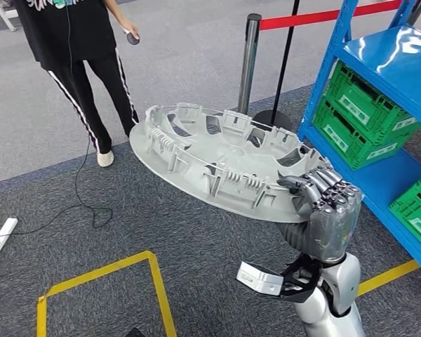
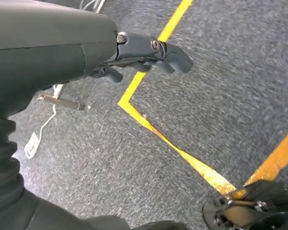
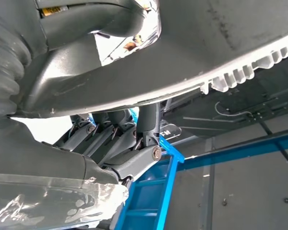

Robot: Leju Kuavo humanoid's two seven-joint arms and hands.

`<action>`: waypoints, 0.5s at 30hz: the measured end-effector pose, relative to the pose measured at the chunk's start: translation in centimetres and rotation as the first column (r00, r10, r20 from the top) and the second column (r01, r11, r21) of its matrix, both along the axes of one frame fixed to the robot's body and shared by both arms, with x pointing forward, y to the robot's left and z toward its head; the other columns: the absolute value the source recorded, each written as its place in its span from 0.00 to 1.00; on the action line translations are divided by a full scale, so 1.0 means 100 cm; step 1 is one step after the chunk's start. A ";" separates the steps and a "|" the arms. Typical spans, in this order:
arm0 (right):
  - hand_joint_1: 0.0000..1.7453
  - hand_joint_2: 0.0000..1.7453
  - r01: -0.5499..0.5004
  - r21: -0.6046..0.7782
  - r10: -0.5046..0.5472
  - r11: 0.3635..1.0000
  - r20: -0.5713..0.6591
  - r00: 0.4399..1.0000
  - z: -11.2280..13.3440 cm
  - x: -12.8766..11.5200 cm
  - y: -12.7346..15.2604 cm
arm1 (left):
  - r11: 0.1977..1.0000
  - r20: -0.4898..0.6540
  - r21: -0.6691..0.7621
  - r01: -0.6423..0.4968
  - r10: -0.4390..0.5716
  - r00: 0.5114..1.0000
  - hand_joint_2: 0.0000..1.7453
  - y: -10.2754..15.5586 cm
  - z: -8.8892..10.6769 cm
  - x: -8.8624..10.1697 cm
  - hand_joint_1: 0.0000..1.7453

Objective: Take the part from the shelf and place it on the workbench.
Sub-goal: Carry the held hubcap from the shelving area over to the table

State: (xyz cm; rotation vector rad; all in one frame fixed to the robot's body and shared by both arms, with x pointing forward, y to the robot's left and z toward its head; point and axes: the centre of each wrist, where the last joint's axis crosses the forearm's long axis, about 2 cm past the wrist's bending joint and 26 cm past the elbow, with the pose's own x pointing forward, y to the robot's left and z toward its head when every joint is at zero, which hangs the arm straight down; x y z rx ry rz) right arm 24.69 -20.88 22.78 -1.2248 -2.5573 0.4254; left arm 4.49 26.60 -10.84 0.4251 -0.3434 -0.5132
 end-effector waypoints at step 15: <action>1.00 1.00 -0.007 0.011 0.007 1.000 0.001 1.000 0.001 0.001 0.000 | 1.000 0.001 0.000 -0.005 0.005 1.000 1.00 0.000 0.000 0.001 0.00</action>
